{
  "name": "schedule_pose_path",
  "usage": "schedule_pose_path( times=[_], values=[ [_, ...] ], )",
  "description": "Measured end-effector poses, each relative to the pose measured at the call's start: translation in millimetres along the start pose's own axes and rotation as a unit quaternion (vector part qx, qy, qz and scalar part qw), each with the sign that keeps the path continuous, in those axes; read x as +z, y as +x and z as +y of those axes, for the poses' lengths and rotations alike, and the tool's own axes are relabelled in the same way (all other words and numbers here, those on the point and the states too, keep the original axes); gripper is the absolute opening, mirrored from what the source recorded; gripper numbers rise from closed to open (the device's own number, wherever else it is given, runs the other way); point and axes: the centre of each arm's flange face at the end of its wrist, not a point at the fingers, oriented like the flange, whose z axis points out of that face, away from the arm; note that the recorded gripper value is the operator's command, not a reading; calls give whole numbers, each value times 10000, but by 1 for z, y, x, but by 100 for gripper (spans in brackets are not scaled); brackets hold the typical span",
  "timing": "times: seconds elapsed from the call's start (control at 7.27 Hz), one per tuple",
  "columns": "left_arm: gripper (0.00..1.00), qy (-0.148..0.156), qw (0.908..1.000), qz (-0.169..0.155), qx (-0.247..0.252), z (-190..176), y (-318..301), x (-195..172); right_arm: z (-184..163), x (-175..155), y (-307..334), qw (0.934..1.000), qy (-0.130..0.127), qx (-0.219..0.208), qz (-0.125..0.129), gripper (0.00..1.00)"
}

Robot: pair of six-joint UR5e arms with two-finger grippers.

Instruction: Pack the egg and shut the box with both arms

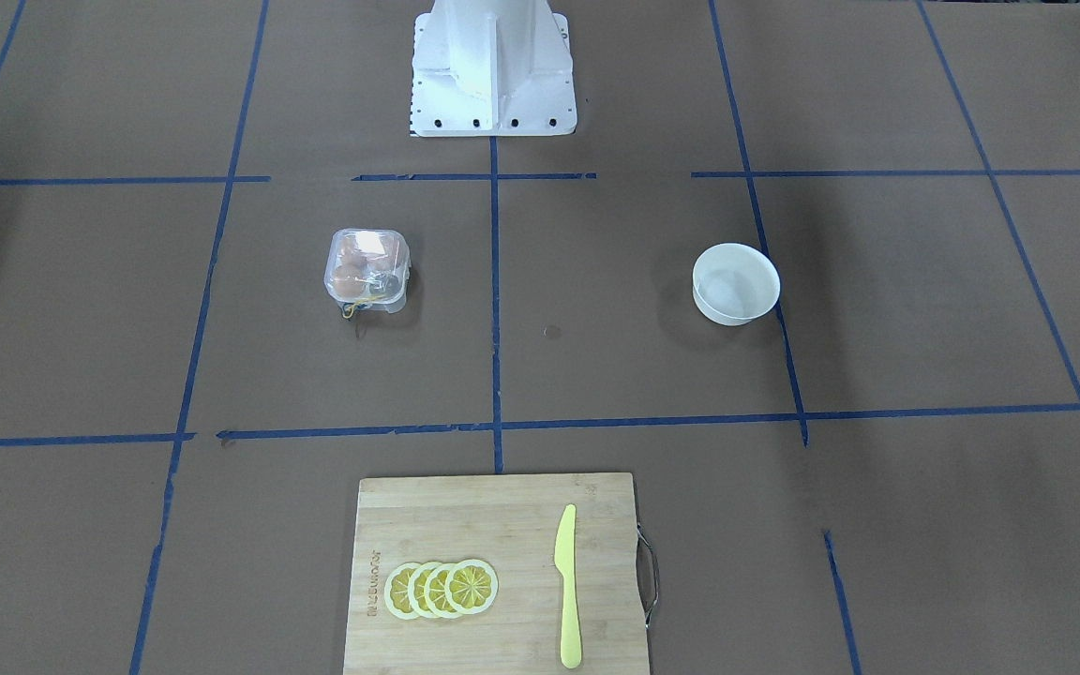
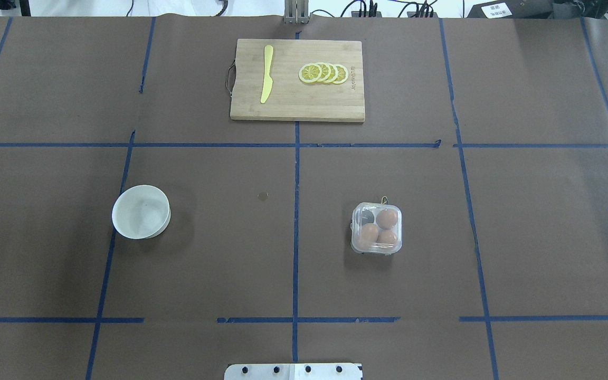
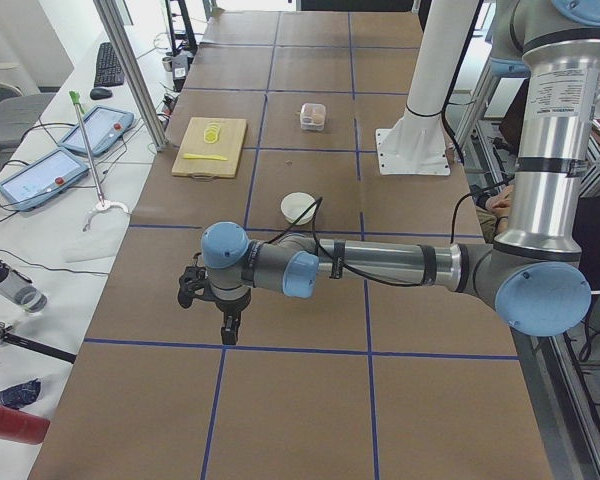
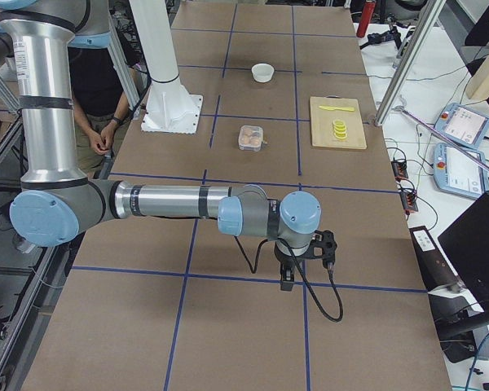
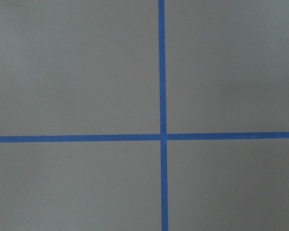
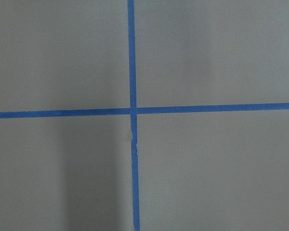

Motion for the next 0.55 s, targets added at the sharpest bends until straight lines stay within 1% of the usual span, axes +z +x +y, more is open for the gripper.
schedule_pose_path(
  times=[0.55],
  values=[
    [100,-7,10000,20,-2,0,0,0,-1,-1,-1,10000,24,-24,0,100]
  ],
)
